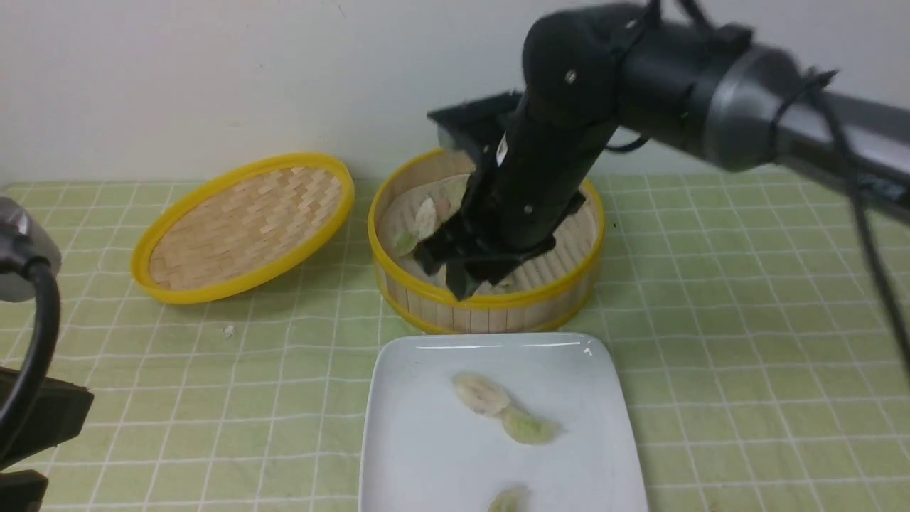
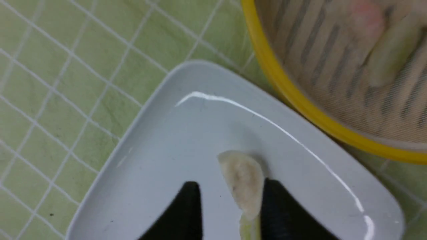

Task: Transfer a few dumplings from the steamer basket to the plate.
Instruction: Use the right arm to put the dumpling into the plate

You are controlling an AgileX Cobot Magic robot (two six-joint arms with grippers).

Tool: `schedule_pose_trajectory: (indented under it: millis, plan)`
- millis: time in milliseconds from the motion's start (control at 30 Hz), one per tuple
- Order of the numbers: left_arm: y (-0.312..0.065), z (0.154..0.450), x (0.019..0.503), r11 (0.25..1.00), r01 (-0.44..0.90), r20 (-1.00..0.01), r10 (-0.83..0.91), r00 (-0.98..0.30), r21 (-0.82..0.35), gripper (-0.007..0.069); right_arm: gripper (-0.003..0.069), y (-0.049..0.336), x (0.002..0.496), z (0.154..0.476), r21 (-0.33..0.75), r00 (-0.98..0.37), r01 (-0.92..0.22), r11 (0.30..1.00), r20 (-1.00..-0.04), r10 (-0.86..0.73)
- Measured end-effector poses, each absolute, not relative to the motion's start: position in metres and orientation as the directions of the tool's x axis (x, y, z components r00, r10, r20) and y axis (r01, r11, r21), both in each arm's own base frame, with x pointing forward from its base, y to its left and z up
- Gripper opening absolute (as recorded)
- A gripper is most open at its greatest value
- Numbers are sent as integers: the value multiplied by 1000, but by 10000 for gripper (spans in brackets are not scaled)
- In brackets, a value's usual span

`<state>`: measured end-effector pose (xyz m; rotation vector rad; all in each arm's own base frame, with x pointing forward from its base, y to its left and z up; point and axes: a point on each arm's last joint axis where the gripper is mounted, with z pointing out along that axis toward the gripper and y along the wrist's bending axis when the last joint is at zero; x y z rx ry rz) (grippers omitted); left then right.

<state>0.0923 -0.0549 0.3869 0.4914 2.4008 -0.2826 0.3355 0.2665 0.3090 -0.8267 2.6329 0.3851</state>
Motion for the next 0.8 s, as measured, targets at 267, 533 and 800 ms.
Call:
schedule_pose_trajectory:
  millis: [267,533,800]
  plan:
    - [-55,387,93,906,417,-653,272,-707,-75,-6,-12,191,240,458,105,-590,-621,777,-715,-375]
    - [-58,392,97,901,425,-708,245,-662,-85,-6,-15,103,135,467,97,-458,-573,814,-862,-219]
    - [-61,397,100,896,434,-754,218,-619,-97,-6,-15,15,22,402,120,67,-600,791,-978,200]
